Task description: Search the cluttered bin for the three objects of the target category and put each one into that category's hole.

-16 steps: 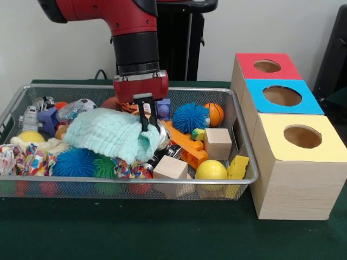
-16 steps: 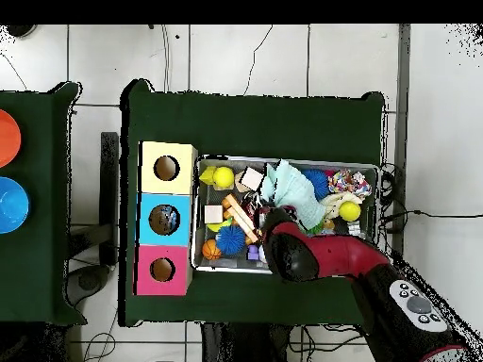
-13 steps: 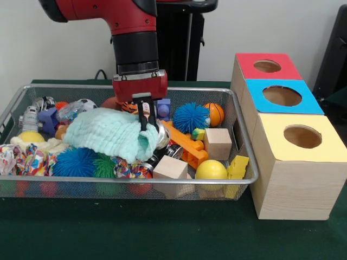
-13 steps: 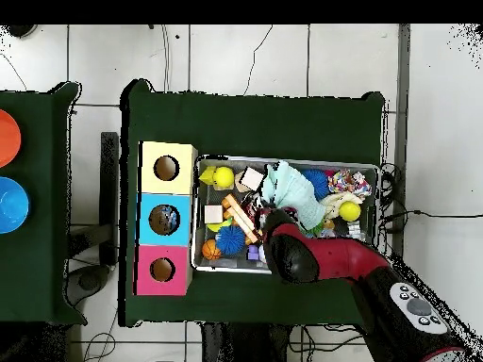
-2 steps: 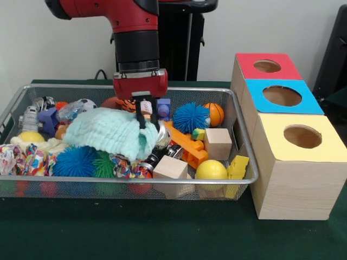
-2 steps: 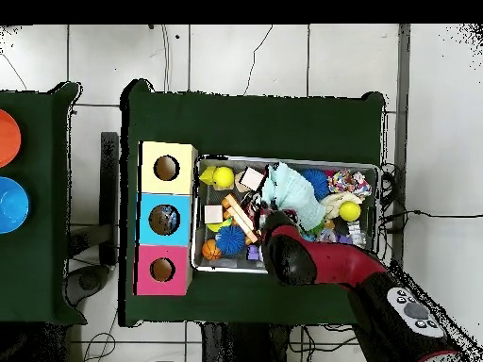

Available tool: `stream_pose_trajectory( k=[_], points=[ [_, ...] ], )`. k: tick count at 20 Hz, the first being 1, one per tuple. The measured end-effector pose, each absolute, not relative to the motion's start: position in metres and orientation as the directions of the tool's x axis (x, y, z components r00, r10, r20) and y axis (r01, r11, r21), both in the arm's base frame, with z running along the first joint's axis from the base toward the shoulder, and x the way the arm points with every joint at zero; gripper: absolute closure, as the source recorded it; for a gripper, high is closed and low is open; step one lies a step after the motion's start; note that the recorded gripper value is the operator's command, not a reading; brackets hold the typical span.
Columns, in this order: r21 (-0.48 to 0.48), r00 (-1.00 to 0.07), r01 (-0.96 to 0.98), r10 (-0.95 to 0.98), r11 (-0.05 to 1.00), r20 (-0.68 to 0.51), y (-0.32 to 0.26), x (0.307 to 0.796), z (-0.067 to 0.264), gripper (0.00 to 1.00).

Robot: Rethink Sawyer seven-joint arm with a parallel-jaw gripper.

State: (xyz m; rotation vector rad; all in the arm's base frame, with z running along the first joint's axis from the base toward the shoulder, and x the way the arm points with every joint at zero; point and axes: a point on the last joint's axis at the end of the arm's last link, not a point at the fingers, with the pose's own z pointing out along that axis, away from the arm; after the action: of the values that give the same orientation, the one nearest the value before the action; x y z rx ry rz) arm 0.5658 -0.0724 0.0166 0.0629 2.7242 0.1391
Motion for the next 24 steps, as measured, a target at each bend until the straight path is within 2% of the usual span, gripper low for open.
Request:
stream_pose_trajectory(
  k=[10, 15, 20, 24],
  points=[
    [0.103, -0.906, 0.038, 0.077, 0.994, -0.417, -0.073, 0.557, 0.019, 0.00],
    [0.069, -0.907, 0.044, 0.069, 0.997, -0.415, -0.081, 0.552, 0.033, 0.00],
    [-0.076, -0.932, 0.019, -0.010, 0.997, -0.363, -0.089, 0.543, 0.064, 0.00],
    [-0.132, -0.936, 0.010, -0.037, 0.991, -0.350, -0.092, 0.542, 0.085, 0.00]
  ],
)
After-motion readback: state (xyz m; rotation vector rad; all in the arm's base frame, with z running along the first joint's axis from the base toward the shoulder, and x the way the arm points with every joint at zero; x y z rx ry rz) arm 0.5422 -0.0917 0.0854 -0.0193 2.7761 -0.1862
